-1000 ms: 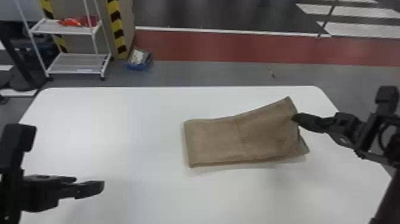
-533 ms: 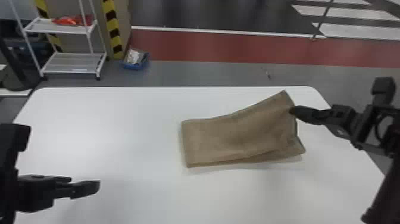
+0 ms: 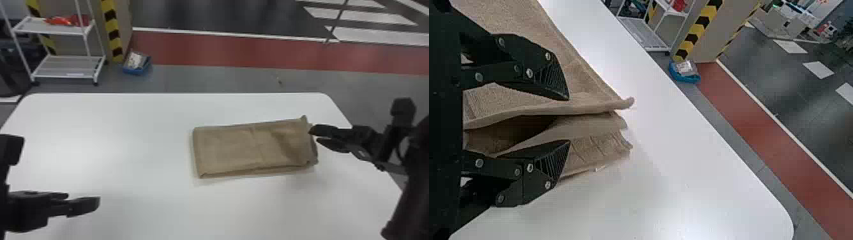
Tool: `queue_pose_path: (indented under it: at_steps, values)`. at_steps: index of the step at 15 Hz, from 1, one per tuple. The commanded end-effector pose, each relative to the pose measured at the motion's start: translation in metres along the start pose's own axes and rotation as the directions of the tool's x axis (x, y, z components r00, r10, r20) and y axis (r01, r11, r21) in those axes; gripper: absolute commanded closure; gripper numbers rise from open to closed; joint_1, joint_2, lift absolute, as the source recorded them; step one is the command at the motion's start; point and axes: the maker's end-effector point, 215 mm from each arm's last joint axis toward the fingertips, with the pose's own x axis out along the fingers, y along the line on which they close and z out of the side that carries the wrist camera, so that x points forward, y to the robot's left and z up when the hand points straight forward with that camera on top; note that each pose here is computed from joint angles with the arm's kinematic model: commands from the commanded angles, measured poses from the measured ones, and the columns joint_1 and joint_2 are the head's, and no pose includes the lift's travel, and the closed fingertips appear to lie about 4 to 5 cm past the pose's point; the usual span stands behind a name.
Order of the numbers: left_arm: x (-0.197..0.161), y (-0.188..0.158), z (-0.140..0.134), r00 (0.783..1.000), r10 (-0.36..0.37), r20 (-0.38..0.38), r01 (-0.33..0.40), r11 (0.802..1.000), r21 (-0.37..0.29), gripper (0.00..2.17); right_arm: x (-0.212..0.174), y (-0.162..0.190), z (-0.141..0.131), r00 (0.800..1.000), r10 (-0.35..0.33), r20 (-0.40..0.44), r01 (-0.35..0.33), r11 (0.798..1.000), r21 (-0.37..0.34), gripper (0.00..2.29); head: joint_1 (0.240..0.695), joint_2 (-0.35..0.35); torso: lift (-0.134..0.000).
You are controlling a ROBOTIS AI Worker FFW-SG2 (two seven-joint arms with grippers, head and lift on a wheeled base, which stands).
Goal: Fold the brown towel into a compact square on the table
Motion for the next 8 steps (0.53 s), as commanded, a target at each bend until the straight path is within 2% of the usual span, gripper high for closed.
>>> queue_pose_path:
  at_steps: [1,4,8]
  values:
    - [-0.001,0.002,-0.001,1.0,0.006,-0.003,-0.006,1.0,0.001,0.09,-0.011,-0.017,0.01,0.999,-0.04,0.011,0.04,0.999,-0.002,0.03,0.695,-0.155,-0.125]
    - [0.0,-0.001,-0.001,1.0,-0.001,-0.003,0.001,1.0,0.005,0.09,-0.022,-0.035,0.015,0.997,-0.081,0.015,0.081,0.997,-0.009,0.05,0.695,-0.19,-0.125]
    - [0.002,-0.003,-0.003,1.0,-0.001,-0.01,0.001,1.0,0.009,0.09,-0.005,-0.056,-0.019,0.985,-0.152,-0.083,0.151,0.988,-0.021,0.06,0.695,-0.213,-0.125]
